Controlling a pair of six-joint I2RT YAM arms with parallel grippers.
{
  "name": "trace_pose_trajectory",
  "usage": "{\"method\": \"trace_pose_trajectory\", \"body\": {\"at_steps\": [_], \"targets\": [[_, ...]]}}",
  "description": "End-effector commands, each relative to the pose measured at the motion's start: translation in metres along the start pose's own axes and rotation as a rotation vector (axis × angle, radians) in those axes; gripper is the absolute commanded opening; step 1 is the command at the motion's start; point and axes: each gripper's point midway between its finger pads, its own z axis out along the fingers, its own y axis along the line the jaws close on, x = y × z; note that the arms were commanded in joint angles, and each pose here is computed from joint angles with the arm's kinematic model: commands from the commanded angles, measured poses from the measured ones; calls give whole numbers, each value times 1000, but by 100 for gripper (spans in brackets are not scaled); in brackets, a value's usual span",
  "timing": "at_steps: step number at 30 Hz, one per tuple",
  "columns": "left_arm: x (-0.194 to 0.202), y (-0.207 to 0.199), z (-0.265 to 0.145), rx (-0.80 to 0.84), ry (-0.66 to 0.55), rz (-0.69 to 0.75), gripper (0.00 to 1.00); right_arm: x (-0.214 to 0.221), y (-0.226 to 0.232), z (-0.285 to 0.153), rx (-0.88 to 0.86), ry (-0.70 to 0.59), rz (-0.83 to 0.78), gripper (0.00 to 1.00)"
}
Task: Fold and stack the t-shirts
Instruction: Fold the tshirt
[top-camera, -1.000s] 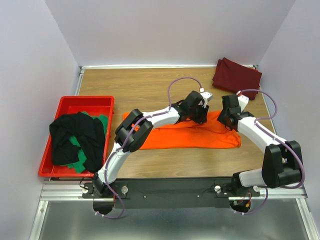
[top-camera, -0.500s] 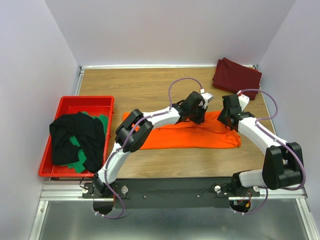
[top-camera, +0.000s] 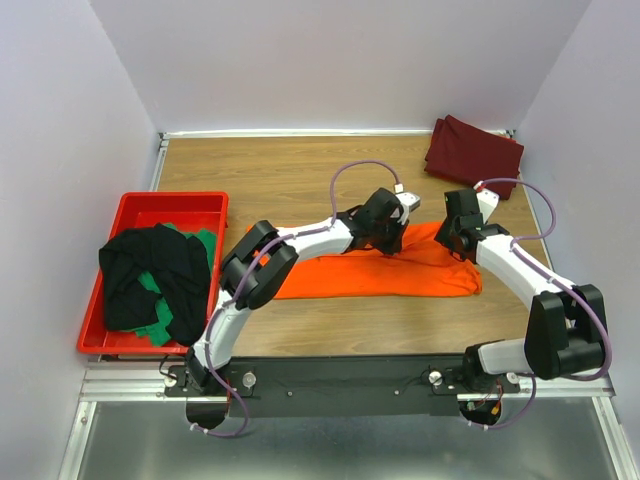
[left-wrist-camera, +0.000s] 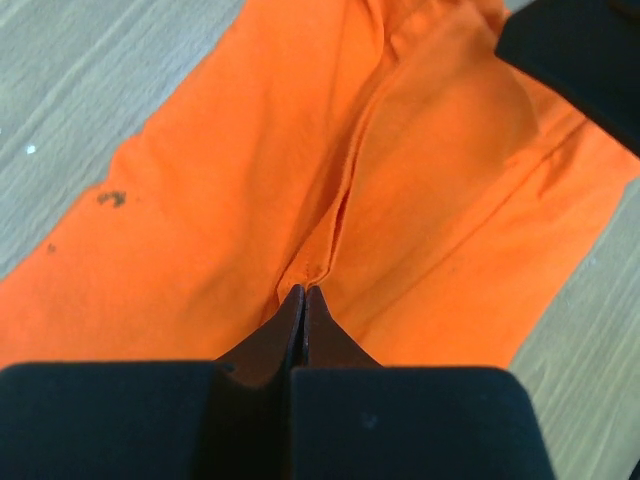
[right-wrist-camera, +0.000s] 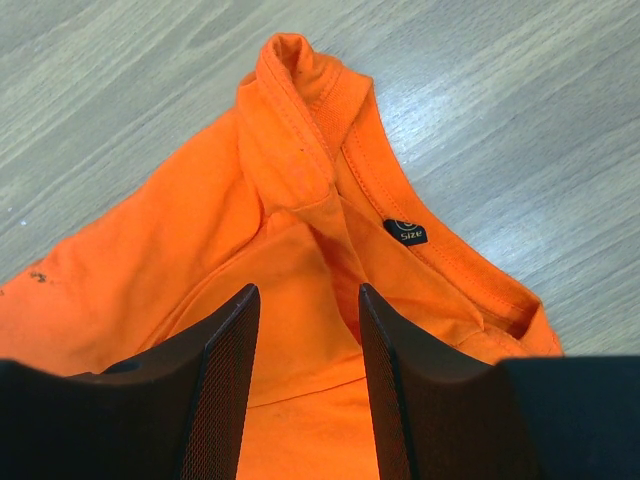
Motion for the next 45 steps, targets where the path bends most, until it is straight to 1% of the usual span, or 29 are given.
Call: {"method": "trace_pose_trajectory", "body": {"at_steps": [1, 10, 20, 35, 40, 45], "targets": [[-17, -14, -22, 21, -51, 46, 0, -3, -1, -1, 3, -10, 18, 51], [-13, -28, -32, 67, -46, 87, 0, -3, -2, -1, 5, -10, 17, 51], [7, -38, -32, 99, 8, 111, 0, -3, -2, -1, 6, -11, 17, 51], [43, -26, -17, 26, 98, 111, 0, -10, 17, 10, -22, 23, -19, 52], [49, -23, -16, 8, 119, 113, 0, -14, 24, 8, -51, 26, -17, 55], [53, -20, -14, -3, 130, 114, 0, -2, 30, 12, -80, 75, -31, 57]]}}
